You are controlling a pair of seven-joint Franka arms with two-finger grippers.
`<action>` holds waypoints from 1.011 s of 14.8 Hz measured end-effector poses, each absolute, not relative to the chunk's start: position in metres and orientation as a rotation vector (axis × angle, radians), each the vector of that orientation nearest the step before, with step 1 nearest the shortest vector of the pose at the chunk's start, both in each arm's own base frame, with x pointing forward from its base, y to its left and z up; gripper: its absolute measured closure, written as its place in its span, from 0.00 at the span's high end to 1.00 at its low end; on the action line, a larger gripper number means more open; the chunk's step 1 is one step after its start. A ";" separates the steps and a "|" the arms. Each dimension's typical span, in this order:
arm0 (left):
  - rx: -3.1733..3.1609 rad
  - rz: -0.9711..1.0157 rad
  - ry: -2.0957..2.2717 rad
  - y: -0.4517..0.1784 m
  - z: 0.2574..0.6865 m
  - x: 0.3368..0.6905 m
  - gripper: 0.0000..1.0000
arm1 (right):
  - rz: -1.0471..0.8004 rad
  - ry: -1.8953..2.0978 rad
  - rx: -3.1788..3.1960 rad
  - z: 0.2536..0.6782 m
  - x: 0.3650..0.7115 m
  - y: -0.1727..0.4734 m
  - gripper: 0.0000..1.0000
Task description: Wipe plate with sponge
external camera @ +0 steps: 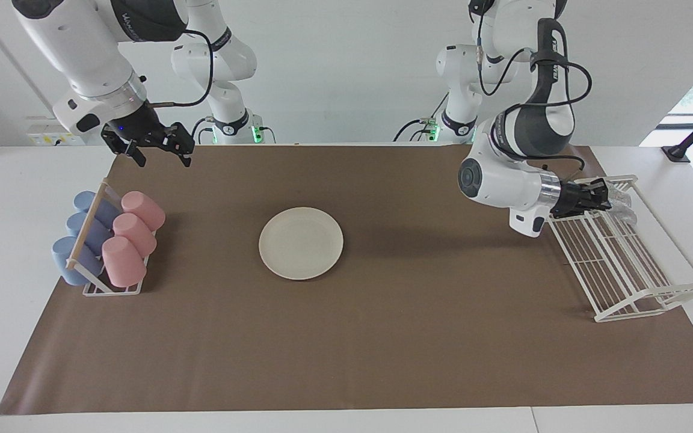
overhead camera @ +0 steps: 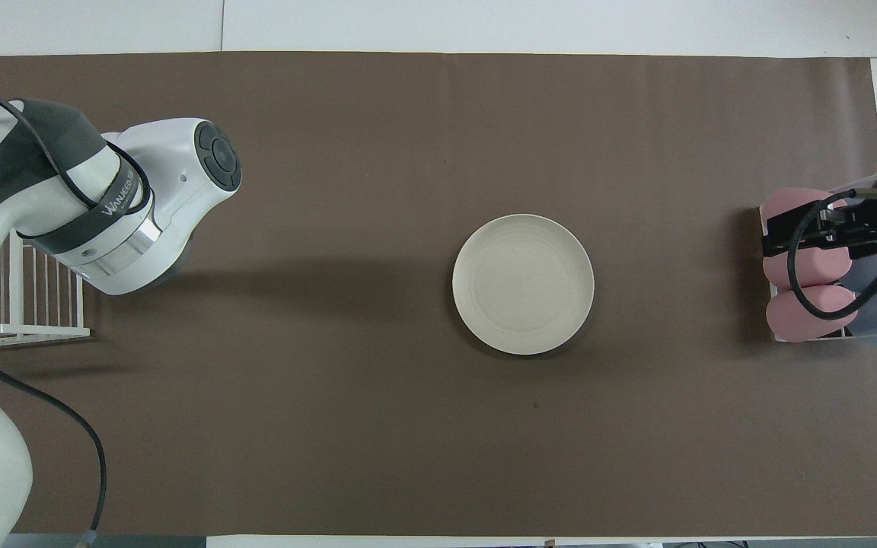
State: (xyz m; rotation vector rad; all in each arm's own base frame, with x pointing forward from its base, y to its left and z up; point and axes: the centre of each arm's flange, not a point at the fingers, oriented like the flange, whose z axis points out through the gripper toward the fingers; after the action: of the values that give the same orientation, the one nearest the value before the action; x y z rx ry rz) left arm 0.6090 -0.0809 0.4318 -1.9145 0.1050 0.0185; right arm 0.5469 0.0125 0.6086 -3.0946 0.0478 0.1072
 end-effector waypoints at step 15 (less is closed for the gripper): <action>-2.047 -0.044 0.056 -0.062 0.401 0.627 0.08 | 0.067 -0.076 -3.096 0.605 0.549 0.039 1.00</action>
State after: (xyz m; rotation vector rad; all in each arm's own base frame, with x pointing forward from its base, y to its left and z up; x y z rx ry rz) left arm 0.6267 -0.0616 0.4012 -2.0475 0.0558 -0.0437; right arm 0.5486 0.0392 0.6049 -3.0958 -0.0761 0.0675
